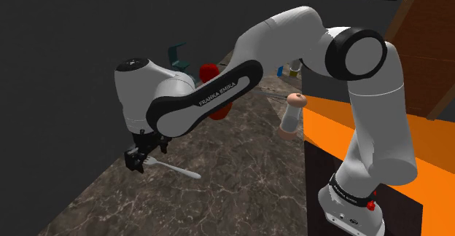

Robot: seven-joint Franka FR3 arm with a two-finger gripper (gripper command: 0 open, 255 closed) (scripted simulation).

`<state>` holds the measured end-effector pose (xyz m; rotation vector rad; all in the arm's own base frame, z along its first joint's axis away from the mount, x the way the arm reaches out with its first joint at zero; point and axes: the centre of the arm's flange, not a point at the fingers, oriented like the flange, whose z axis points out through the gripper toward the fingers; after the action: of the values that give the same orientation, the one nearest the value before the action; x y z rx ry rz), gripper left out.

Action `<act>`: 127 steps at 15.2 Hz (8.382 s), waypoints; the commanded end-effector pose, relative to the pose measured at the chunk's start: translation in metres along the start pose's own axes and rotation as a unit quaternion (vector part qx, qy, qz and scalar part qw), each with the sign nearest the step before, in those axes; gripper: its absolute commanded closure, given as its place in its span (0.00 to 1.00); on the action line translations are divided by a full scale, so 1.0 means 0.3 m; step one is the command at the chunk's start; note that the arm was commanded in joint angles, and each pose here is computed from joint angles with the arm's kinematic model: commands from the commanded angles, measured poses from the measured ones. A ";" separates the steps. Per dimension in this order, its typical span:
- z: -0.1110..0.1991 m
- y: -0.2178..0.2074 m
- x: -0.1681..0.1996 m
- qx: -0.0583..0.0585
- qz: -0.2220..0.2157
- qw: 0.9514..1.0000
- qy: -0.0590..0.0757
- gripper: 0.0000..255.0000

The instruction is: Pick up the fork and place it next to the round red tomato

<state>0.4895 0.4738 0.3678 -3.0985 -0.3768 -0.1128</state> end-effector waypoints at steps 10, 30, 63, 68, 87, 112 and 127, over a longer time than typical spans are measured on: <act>0.000 0.004 -0.011 0.000 0.000 1.000 0.000 1.00; -0.333 -0.003 0.025 0.000 0.000 1.000 0.000 1.00; -0.660 0.653 0.012 0.000 0.000 1.000 0.000 1.00; -0.664 0.872 0.000 0.000 0.000 1.000 0.000 1.00; -0.604 1.509 -0.040 0.000 0.000 1.000 0.000 1.00; -0.165 1.513 -0.072 0.000 0.000 1.000 0.000 1.00; -0.063 1.514 -0.080 0.000 0.000 1.000 0.000 0.00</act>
<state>0.5740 0.0267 0.3808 -3.0985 -0.3767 -0.1129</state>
